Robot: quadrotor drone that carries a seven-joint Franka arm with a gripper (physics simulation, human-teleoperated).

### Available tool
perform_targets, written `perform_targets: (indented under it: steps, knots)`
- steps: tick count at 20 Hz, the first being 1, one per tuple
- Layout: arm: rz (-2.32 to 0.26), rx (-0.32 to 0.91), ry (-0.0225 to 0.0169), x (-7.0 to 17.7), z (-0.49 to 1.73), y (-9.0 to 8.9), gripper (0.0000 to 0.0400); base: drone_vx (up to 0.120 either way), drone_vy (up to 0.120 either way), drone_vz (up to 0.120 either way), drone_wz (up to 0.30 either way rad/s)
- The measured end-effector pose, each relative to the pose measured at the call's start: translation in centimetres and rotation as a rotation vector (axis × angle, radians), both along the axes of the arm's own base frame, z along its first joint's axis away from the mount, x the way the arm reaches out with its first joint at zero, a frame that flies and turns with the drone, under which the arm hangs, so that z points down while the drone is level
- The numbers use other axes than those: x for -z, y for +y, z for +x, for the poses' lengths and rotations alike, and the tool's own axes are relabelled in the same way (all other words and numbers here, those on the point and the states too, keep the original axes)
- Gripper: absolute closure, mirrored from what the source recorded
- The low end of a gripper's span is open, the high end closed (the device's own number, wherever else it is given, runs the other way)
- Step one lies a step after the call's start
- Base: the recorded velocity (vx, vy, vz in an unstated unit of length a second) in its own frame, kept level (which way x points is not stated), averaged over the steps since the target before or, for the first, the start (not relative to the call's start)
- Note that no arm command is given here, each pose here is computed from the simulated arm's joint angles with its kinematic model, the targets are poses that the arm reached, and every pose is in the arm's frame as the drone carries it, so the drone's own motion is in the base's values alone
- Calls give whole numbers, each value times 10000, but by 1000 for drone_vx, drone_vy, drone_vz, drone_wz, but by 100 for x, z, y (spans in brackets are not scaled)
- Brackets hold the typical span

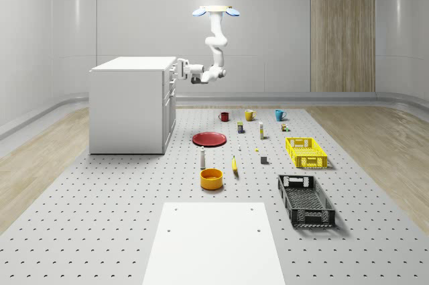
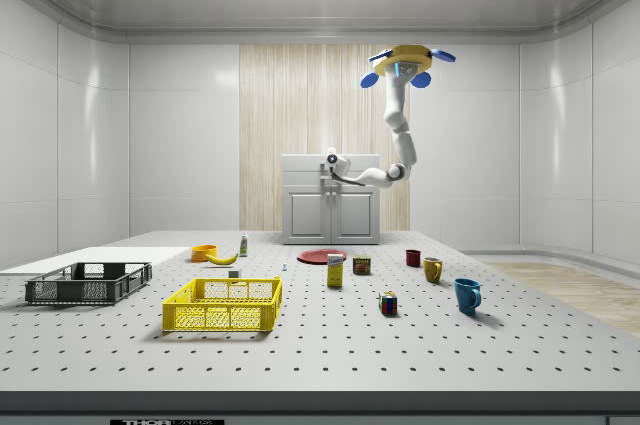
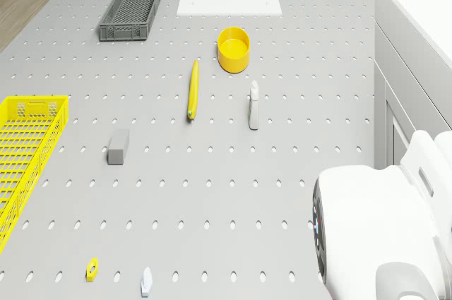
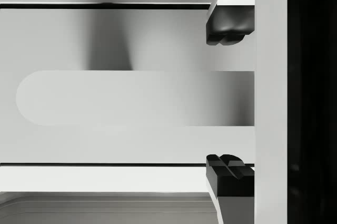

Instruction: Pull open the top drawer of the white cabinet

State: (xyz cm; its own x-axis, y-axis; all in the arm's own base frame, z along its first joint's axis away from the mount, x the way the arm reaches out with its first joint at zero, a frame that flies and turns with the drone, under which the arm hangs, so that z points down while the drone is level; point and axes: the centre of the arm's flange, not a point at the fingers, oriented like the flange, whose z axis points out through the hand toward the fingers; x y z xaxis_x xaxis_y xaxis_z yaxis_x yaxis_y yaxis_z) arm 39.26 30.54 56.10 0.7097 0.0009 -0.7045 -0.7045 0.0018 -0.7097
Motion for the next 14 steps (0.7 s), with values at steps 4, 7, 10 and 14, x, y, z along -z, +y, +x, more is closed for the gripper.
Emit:
perform_targets:
  steps: [4,7,10,14]
  knots:
    - [0,1,0,-12,0,0,95,0,0,0,0]
    - [0,2,0,-21,0,0,95,0,0,0,0]
    - [0,3,0,-26,1,-1,95,0,0,0,0]
    - [0,4,-1,-19,1,-1,95,0,0,0,0]
